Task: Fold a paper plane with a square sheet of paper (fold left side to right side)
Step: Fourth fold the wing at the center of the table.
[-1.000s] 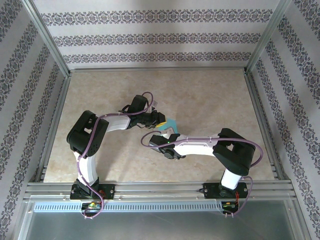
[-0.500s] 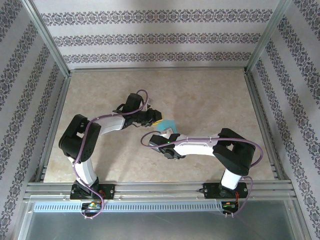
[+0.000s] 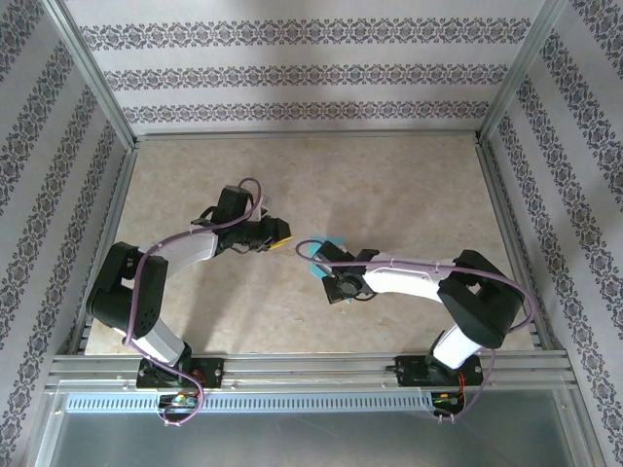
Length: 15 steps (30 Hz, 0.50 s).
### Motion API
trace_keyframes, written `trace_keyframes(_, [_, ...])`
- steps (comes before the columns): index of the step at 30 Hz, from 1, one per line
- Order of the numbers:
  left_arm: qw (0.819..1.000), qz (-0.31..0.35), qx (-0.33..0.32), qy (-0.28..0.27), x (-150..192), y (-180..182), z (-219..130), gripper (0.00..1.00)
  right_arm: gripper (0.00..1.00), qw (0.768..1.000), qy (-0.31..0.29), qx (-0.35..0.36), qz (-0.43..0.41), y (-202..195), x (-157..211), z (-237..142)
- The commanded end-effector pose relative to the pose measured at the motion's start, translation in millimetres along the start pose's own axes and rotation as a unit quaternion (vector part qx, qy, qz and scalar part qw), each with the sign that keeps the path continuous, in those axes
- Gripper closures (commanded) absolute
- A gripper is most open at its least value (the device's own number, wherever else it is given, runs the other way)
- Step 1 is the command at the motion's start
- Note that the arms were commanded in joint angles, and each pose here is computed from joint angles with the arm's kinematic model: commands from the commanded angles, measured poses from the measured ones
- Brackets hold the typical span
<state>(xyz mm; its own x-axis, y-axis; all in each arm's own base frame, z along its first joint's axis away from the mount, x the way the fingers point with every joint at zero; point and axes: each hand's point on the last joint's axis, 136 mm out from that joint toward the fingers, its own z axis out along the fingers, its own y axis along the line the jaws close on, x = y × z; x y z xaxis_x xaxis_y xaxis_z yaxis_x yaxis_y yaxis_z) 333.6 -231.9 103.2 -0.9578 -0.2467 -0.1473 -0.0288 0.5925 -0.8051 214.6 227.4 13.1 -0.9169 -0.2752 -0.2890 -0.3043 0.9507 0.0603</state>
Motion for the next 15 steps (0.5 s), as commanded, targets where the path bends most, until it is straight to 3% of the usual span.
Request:
trace_keyframes(1, [0.999, -0.003, -0.018, 0.030, 20, 16, -1, 0.68, 1.00, 0.996, 0.012, -0.087, 0.002, 18, 2, -3])
trace_keyframes(15, [0.996, 0.016, 0.003, 0.084, 46, -9, 56, 0.68, 1.00, 0.960, 0.028, -0.264, 0.092, 13, 5, 0])
